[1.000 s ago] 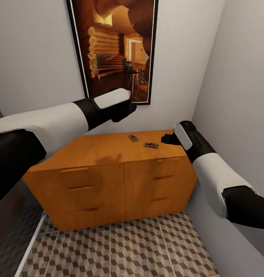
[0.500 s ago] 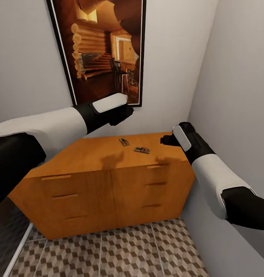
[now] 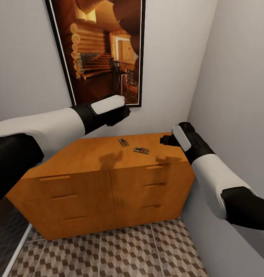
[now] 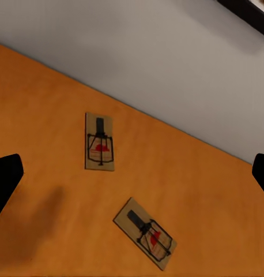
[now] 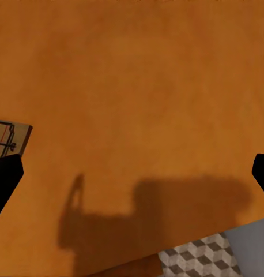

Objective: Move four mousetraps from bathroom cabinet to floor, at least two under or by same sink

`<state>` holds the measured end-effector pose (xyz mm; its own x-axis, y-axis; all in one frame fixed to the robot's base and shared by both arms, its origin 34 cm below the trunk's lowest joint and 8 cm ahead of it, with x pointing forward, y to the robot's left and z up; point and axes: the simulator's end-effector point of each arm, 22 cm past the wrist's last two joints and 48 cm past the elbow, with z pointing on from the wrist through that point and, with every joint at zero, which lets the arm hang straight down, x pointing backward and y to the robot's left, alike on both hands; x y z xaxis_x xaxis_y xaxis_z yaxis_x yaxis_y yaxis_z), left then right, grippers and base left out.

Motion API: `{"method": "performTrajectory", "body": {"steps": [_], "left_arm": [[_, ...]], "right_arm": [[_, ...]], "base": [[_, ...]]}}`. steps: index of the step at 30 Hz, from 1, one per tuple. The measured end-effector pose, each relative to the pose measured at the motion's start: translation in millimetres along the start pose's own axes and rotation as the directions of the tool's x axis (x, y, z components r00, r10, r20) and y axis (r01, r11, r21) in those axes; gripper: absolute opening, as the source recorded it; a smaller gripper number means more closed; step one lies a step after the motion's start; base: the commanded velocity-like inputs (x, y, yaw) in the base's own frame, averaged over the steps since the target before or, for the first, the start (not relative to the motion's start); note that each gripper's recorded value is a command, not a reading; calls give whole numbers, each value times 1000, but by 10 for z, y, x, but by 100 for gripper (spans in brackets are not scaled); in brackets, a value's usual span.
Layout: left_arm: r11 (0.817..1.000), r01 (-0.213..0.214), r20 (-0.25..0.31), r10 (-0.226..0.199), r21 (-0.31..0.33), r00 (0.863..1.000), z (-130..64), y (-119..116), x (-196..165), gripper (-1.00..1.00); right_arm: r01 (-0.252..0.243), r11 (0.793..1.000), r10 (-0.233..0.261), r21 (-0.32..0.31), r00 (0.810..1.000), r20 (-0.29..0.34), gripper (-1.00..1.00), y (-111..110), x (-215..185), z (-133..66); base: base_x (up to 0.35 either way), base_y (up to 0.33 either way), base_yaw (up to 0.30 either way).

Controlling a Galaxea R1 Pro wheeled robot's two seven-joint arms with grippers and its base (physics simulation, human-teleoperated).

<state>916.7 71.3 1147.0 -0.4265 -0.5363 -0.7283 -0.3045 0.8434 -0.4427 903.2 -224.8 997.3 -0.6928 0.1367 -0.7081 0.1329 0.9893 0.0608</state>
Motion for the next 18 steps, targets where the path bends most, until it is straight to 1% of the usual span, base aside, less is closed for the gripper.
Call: {"method": "performTrajectory", "body": {"steps": [4,8,13,15,18], "left_arm": [[1000,-21,17,21,-19,1000,38,89,-36,100],[999,-32,29,33,-36,999,68,166,-76,100],[997,-11,50,15,-73,999,122,321,-209,100],[995,2,60,4,-103,998,142,415,-269,100],[986,21,71,-10,-164,997,166,594,-320,100]], "right_arm": [[1,1000,-1,-1,1000,-1,100,5,2,0],[0,1000,0,-2,1000,-1,100,8,3,0],[-1,1000,1,-4,1000,-1,100,10,2,0],[-1,1000,1,-4,1000,-1,100,11,2,0],[-3,1000,3,-6,1000,-2,100,15,8,2]], "base": [[1,-1,0],[0,0,0],[0,0,0],[0,0,0],[0,0,0]]}}
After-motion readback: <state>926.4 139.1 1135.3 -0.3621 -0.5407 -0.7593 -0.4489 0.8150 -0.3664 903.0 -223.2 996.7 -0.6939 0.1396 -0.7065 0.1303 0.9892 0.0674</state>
